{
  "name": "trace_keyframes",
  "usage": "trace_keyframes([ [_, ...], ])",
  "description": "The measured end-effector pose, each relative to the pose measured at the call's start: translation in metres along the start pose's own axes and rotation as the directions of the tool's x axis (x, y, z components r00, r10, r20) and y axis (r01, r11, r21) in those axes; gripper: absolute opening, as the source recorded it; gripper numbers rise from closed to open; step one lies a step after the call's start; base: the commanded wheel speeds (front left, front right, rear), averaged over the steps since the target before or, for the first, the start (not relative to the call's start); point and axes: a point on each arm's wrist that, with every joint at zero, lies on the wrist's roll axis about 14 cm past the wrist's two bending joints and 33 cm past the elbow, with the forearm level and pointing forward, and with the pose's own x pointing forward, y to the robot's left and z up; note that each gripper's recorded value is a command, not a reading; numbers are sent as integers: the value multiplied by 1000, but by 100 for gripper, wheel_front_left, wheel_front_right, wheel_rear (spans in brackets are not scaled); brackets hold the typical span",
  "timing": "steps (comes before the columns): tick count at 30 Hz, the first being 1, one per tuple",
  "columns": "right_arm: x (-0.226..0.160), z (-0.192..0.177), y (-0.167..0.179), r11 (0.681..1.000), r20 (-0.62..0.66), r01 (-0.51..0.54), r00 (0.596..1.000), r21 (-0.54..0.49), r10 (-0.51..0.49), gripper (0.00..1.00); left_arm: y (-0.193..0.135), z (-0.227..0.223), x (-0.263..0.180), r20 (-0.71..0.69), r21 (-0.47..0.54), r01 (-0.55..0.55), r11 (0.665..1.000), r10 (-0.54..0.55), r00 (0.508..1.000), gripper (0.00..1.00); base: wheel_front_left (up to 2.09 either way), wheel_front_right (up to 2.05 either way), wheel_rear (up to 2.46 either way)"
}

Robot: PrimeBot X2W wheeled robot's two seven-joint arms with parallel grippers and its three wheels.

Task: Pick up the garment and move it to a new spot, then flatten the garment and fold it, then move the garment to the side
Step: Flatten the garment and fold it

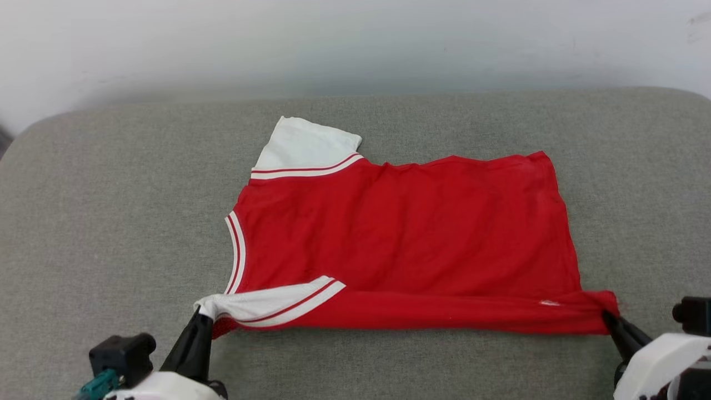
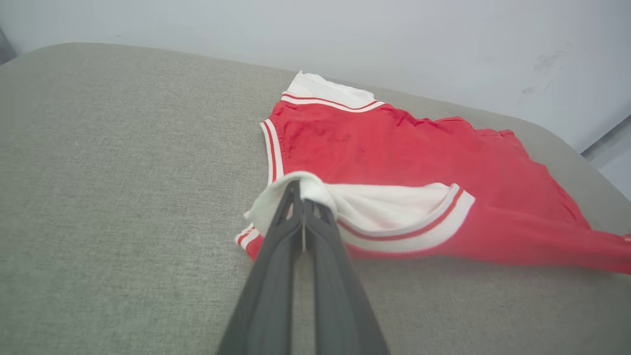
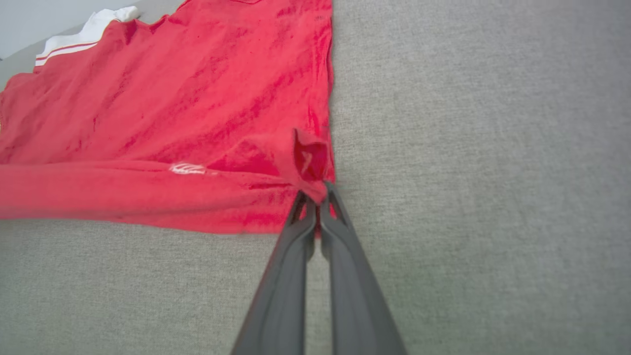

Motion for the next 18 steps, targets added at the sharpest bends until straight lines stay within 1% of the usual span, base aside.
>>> trace_keyframes([
  [1, 11, 15, 9, 999, 11, -21, 1000, -28, 21, 0, -7, 4, 18, 2, 27, 47, 999, -47, 999, 0, 0, 0, 0],
  [4, 22, 26, 13, 997, 15, -27, 999, -68, 28, 0, -10, 5, 34, 6, 48, 77, 996, -78, 997, 0, 0, 0, 0],
  [6, 30, 35, 15, 997, 30, -30, 999, -75, 32, 0, -11, 7, 45, 14, 54, 87, 995, -88, 996, 0, 0, 0, 0],
  [7, 43, 41, 14, 995, 24, -30, 999, -94, 32, 0, -10, -2, 58, -14, 59, 91, 994, -90, 996, 0, 0, 0, 0],
  [11, 61, 32, 11, 995, -22, -28, 999, -94, 26, 0, -5, -29, 72, -96, 40, 86, 995, -82, 992, 0, 0, 0, 0],
  [14, 73, 18, 8, 996, -61, -25, 998, -85, 20, 0, -1, -56, 76, -185, 23, 85, 996, -79, 979, 0, 0, 0, 0],
  [17, 81, 7, 6, 997, -83, -21, 996, -78, 14, 0, 3, -74, 79, -243, 6, 78, 997, -74, 967, 0, 0, 0, 0],
  [18, 82, 3, 4, 997, -87, -17, 996, -75, 10, 28, 3, -78, 80, -257, 2, 82, 997, -79, 963, 0, 0, 0, 0],
])
